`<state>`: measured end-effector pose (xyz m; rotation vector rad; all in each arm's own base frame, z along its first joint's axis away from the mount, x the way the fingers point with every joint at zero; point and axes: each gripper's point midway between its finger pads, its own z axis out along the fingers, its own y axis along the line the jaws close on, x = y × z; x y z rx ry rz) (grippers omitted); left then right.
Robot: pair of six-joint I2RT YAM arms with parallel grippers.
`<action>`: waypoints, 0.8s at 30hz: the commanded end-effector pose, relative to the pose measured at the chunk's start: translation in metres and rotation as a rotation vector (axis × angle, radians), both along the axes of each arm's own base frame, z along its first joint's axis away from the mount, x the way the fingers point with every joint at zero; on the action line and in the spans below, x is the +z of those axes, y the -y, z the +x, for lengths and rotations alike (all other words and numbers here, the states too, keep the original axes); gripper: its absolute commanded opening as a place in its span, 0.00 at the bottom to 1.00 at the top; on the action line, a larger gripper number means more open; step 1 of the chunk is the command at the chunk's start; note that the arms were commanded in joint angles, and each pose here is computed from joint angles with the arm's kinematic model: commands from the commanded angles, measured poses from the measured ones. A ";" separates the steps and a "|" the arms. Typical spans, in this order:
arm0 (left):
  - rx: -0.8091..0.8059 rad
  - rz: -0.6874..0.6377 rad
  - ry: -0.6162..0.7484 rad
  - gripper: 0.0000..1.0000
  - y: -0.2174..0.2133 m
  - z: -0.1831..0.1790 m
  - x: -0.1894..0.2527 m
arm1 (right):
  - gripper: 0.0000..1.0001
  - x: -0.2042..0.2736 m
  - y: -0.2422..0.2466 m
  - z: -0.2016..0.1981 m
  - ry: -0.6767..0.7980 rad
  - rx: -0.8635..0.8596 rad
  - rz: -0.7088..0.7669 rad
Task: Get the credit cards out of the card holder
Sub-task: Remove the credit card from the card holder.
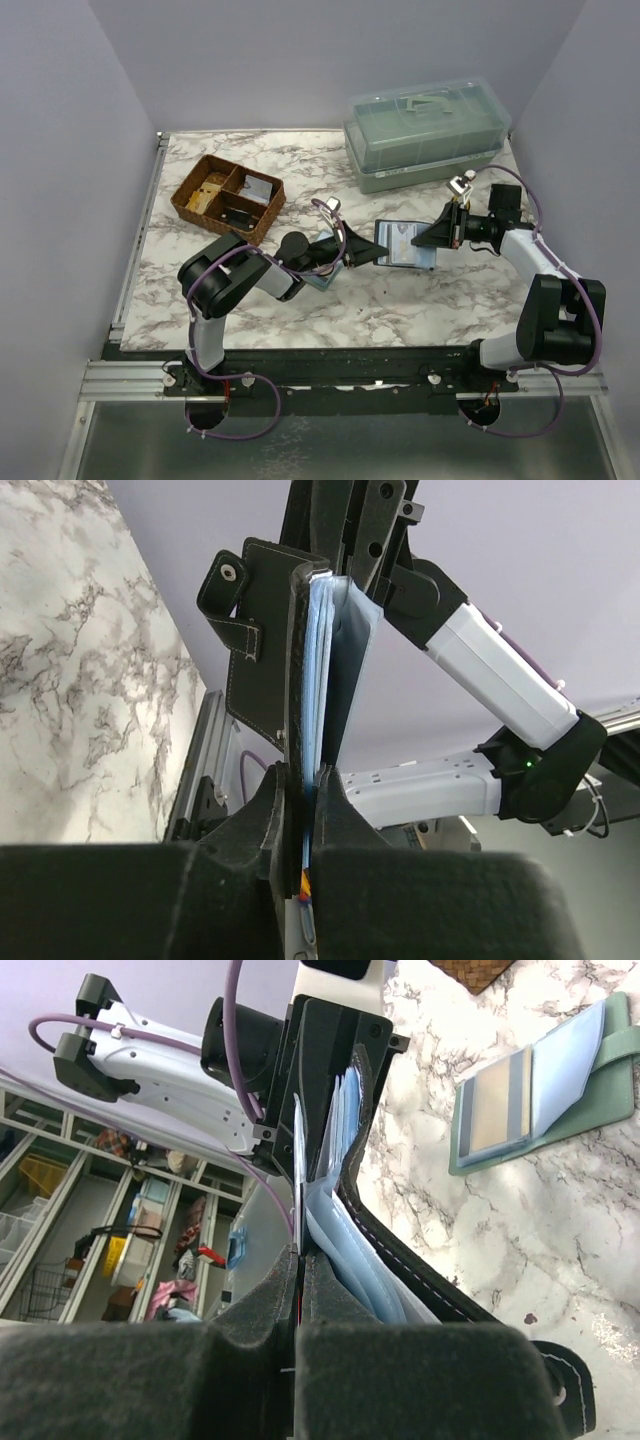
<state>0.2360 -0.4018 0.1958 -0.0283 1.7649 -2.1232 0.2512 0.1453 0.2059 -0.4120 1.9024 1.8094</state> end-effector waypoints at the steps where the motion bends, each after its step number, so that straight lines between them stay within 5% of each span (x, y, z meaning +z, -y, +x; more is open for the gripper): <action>1: 0.004 -0.140 0.140 0.00 -0.004 -0.001 0.041 | 0.00 0.033 -0.004 -0.029 0.048 0.164 0.138; 24: 0.091 -0.133 0.184 0.00 -0.048 0.001 0.055 | 0.00 0.024 0.001 -0.028 0.048 0.130 0.068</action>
